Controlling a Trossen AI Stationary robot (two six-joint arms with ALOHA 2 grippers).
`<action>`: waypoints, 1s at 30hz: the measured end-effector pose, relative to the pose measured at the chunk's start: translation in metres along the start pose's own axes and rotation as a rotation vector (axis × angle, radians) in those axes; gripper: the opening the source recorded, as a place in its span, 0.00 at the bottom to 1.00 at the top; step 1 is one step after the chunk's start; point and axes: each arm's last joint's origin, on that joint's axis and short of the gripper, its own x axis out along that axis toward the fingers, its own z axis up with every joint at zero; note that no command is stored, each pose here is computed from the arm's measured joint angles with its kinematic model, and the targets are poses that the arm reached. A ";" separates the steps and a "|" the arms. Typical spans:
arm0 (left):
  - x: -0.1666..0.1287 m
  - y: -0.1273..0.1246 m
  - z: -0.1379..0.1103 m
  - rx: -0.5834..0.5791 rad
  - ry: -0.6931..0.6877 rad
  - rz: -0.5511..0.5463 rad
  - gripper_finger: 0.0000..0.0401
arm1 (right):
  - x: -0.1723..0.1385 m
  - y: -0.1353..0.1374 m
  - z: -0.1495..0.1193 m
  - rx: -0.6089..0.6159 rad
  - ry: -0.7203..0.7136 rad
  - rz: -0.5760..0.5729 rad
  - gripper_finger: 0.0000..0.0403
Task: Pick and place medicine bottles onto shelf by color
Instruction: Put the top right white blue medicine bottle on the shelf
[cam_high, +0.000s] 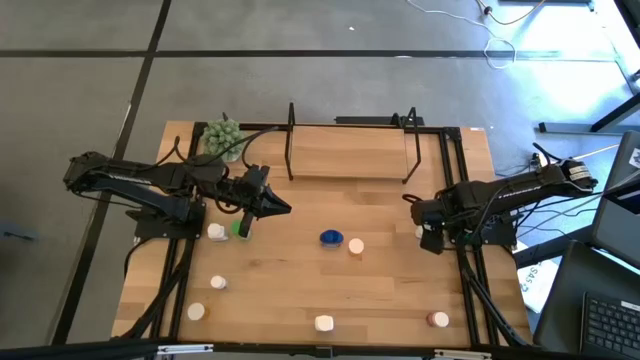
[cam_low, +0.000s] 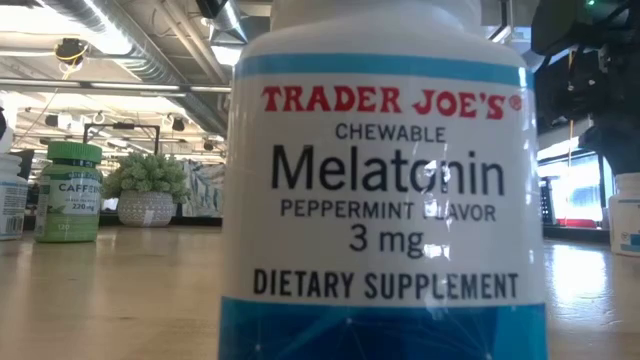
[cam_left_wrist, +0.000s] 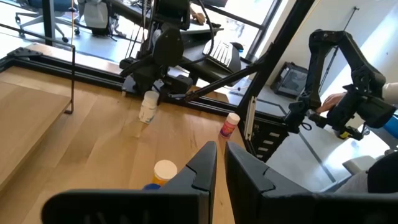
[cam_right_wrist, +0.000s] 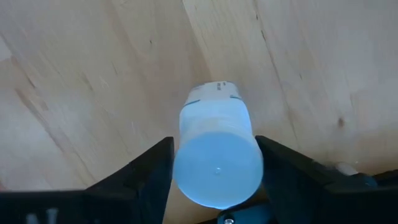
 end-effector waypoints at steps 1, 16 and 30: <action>0.000 0.000 0.000 0.000 0.000 0.000 0.07 | 0.000 0.000 0.000 0.000 0.000 0.000 0.52; 0.000 0.000 0.000 0.000 0.000 0.000 0.07 | 0.000 0.000 0.000 0.123 -0.006 -0.004 0.44; 0.000 0.000 0.000 0.000 0.001 0.000 0.07 | -0.040 0.015 0.018 0.206 -0.118 0.129 0.44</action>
